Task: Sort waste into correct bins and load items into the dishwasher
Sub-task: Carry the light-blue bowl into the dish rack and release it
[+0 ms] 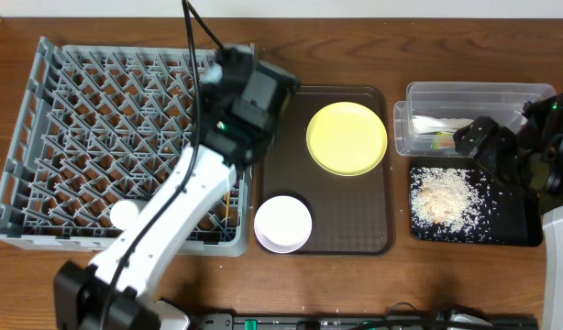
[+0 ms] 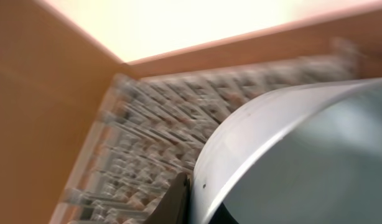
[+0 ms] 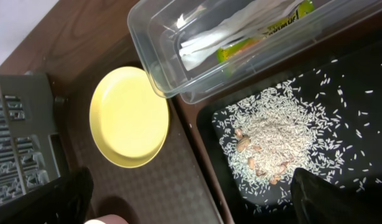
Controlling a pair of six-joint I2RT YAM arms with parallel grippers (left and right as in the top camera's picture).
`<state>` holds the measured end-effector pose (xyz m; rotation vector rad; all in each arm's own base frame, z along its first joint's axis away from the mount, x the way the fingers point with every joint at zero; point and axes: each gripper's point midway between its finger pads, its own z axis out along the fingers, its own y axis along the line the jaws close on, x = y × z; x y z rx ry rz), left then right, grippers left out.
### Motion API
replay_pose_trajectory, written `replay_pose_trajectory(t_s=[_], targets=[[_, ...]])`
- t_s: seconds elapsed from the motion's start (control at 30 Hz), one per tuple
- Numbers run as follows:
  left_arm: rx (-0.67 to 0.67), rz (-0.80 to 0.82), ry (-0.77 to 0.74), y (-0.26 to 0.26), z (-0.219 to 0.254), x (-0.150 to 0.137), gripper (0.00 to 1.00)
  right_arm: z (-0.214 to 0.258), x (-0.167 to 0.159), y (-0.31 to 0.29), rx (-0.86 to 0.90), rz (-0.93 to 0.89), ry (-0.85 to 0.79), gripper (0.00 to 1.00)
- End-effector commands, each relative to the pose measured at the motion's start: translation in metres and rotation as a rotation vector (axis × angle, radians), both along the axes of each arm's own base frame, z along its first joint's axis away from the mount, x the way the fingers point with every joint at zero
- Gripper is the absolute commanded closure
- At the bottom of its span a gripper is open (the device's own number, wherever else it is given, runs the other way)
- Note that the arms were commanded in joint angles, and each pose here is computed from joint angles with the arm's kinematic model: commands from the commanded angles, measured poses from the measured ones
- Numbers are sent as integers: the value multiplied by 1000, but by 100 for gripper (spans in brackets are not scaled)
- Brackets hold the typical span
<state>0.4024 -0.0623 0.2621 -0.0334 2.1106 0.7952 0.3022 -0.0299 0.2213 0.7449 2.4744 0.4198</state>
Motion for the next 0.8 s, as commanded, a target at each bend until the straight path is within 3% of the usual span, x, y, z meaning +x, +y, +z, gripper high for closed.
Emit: replay_pose_trajectory(t_s=[0.0,0.33,0.53,0.77], targets=[[195,140,-6,38,7,8,92,2,0,-2,2,-3,-6,1],[323,128,99,43,-56,65,93,2,0,-2,2,-3,-7,1],[446,162,146,45,-83,78,92,2,0,-2,2,-3,-7,1],[483,215,133,49,-83,76,93,2,0,-2,2,-3,-7,1]])
